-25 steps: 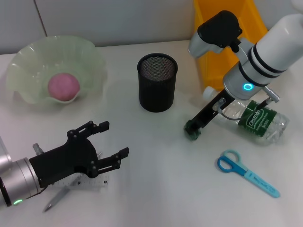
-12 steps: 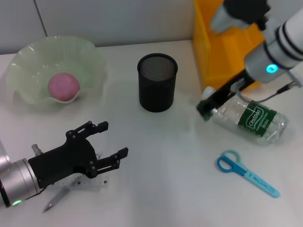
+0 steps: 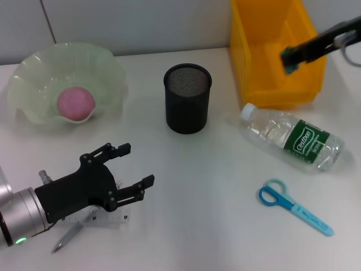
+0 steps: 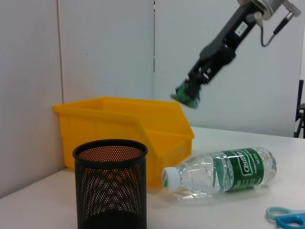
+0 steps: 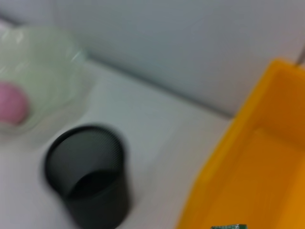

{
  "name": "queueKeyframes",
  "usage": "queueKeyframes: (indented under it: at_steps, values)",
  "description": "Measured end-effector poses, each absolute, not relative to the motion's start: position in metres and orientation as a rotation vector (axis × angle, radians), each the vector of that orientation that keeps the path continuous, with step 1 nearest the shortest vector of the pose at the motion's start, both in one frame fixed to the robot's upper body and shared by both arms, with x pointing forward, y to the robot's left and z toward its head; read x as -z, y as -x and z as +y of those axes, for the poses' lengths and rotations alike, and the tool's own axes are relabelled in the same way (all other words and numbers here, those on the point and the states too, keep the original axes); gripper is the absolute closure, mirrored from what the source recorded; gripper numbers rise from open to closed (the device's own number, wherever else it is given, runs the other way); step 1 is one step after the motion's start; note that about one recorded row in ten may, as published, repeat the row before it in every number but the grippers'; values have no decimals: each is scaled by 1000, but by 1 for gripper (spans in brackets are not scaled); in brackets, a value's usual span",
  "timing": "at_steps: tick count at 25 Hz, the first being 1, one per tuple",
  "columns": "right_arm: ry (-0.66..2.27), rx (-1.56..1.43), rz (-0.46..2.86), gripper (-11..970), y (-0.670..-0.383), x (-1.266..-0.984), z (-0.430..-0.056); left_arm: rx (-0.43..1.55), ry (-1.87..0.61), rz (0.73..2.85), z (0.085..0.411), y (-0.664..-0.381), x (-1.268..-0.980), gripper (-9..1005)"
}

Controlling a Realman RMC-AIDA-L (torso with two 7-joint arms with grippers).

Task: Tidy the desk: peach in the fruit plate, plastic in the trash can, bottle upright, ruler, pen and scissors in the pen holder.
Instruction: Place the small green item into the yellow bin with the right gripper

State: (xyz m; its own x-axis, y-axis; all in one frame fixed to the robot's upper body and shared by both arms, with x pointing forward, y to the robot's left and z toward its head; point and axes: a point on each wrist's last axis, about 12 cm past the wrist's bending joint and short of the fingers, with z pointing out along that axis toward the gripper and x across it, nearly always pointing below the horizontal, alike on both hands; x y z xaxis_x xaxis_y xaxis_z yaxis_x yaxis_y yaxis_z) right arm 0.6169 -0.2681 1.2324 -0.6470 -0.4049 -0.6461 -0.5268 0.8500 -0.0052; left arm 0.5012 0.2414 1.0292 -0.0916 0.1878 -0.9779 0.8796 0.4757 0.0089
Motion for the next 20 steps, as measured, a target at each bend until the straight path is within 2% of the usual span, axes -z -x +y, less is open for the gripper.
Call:
queueKeyframes:
  at_steps: [1,4,6,14,20]
  values:
    - [617,-207,2324,535,-622,-1233,-283,758,-951,1583,241,-501,-1029,145]
    - [575,-173,2296,535,-627,-1228,-292,760,-953,1579,241,-501,-1030,145]
    - [550,-128,2272,535,-636,-1212,-299,761,-953,1578,241,-501,-1030,145]
    - [591,-64,2236,536,-649,-1189,-294,767,-957,1563,239,-505,-1033,145]
    - [609,-28,2198,425,-653,-1187,-287,768,-958,1561,238,-506,-1034,145]
